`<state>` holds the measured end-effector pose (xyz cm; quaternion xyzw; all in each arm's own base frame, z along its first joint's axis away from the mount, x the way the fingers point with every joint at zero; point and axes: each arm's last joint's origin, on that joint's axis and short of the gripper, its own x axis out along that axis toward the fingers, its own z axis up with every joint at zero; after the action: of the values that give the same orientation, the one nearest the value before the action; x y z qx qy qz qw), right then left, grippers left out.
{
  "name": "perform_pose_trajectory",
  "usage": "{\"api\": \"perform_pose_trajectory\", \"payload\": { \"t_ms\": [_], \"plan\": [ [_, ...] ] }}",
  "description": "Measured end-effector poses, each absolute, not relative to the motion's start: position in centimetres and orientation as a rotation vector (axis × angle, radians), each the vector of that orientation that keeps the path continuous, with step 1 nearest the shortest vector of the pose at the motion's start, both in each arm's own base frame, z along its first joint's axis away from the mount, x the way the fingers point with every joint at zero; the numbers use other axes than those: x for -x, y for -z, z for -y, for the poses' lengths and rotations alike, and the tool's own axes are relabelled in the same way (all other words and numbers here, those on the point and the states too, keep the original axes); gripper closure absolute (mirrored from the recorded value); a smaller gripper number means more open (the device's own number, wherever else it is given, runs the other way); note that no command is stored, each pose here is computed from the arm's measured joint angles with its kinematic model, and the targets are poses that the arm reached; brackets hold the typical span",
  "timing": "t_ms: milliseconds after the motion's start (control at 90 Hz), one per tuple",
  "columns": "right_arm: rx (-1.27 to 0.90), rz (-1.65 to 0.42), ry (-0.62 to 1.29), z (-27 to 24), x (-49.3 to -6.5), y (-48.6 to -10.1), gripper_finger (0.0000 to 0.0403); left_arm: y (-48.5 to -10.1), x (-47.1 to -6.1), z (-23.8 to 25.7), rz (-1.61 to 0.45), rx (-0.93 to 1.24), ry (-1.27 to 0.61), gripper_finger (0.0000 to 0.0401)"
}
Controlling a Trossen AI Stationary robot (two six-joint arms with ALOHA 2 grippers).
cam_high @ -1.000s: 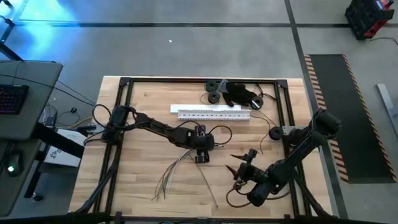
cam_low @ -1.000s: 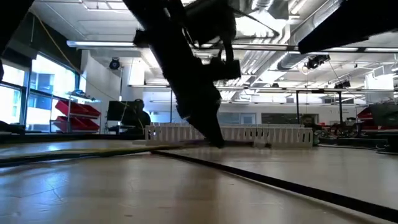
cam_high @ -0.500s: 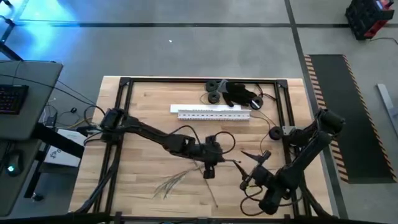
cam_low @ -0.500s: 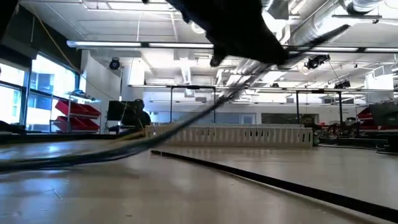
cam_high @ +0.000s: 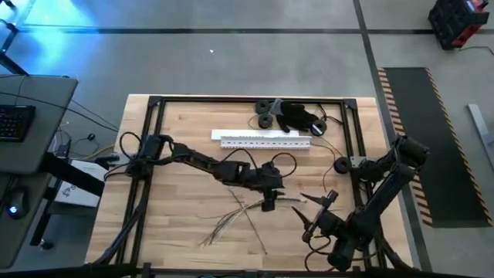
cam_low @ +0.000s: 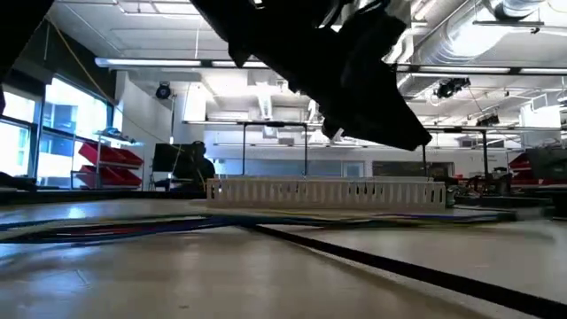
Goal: Ziptie cables
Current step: Move the cables to the center of the table, then wrap the cables together using a black zip tie
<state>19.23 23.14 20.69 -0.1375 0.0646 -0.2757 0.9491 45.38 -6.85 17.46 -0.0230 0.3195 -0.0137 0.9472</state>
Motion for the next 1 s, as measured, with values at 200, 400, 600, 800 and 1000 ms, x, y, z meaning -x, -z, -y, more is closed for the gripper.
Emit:
{"api": "perform_pose_trajectory", "payload": {
  "t_ms": [200, 400, 600, 800, 1000],
  "plan": [
    [0.252, -0.180, 0.526, -23.1, -19.3, -20.5, 0.0179, -21.4, -41.4, 8.6, -0.821, -0.076, -0.062, 0.0254],
    [0.192, -0.254, 0.496, -22.7, -19.5, -19.9, 0.0179, -23.2, -36.0, 12.9, -0.984, -0.192, -0.220, 0.0281],
    [0.125, -0.288, 0.515, -21.5, -19.6, -18.4, 0.0179, -23.0, -31.9, 16.8, -0.979, -0.189, -0.353, 0.0321],
    [0.075, -0.282, 0.545, -20.6, -19.9, -17.6, 0.0179, -19.3, -30.1, 17.0, -1.025, -0.177, -0.369, 0.0337],
    [0.072, -0.283, 0.556, -20.4, -20.3, -17.6, 0.0179, -16.3, -30.4, 14.8, -1.108, -0.156, -0.266, 0.0314]
  ]
}}
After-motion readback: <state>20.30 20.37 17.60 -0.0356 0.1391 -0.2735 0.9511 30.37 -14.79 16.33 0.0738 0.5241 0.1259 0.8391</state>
